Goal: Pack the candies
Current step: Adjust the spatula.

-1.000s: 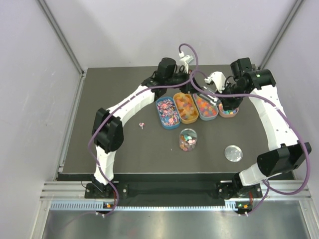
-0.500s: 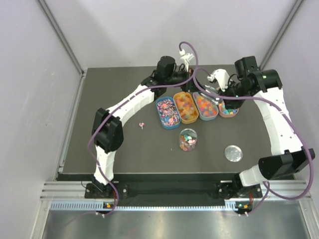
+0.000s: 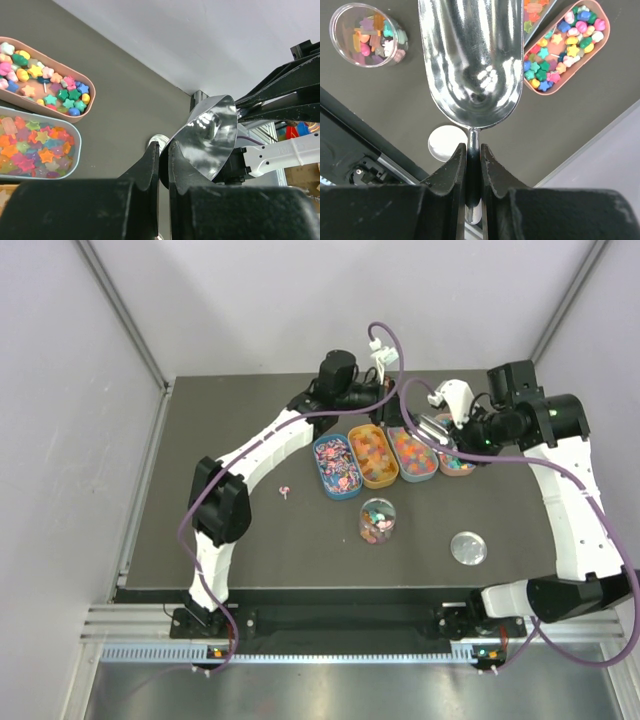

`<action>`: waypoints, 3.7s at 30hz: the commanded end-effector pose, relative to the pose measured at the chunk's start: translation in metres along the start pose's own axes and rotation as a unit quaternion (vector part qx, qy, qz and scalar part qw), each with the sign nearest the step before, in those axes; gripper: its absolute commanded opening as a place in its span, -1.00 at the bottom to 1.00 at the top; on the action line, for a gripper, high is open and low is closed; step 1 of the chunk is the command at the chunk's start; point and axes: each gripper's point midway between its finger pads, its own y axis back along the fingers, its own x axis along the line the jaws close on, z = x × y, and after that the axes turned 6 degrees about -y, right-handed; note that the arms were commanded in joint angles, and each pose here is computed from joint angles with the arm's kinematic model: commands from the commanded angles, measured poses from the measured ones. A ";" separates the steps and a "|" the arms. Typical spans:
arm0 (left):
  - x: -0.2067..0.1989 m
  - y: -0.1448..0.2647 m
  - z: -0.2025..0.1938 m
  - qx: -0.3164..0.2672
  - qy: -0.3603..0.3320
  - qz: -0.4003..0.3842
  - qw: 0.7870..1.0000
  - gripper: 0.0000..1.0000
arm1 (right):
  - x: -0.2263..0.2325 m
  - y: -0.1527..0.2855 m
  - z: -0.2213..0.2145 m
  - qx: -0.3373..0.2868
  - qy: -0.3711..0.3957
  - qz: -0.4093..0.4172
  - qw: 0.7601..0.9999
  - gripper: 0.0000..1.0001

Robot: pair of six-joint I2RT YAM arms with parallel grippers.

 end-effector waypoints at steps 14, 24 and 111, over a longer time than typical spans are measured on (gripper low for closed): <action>0.008 0.036 -0.027 0.018 0.071 -0.048 0.996 -1.00 | 0.000 0.013 0.017 -0.079 0.001 -0.029 0.996 -0.32; 0.011 0.070 -0.003 -0.008 0.116 -0.070 0.991 -1.00 | 0.008 0.042 0.039 -0.202 0.004 -0.055 0.978 0.47; 0.005 0.107 0.015 0.002 0.133 -0.099 0.986 -1.00 | 0.026 -0.006 0.085 -0.409 -0.038 0.043 0.911 0.01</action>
